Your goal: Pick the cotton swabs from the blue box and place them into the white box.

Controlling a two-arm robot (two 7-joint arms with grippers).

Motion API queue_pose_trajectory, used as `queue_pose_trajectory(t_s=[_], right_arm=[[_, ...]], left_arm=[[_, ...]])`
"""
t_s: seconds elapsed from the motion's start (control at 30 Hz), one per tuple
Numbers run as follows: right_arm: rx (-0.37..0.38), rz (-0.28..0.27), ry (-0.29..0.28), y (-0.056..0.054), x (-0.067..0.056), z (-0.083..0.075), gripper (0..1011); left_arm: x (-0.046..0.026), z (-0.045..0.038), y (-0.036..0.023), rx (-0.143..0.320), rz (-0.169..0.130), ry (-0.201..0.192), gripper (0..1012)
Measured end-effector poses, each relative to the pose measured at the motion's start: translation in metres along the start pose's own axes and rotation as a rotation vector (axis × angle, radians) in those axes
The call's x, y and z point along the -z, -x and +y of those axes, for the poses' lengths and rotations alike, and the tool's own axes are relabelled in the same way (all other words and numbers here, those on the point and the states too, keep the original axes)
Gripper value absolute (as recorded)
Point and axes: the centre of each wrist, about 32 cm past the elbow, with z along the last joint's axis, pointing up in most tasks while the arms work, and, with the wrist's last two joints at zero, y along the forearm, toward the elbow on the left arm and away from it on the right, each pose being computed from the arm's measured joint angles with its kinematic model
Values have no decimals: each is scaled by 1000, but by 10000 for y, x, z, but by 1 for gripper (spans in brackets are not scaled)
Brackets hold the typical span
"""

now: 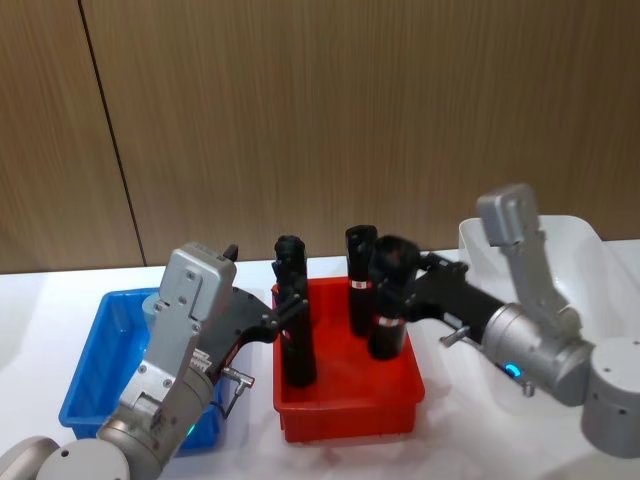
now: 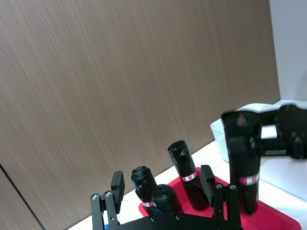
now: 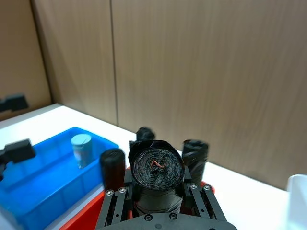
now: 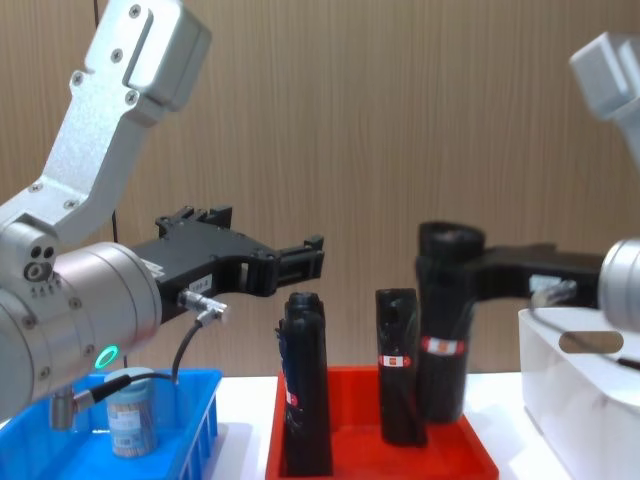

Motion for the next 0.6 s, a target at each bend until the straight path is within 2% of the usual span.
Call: queue_pose_trajectory(t_s=[0.17,0.27,0.37,0.6], right_arm=[[39,-12,-33,-88,-97,-80,544],[79,-23,-57,-182,-175,-154,544],[102,-29,-67,-235,-212,-193,544],[189,-53,-89,-439,-317,-316,544]], left_arm=[[0,0,0,0,0,0,1004],[0,0,0,0,0,0,1004],[0,0,0,0,0,0,1004],[0,0,0,0,0,0,1004]])
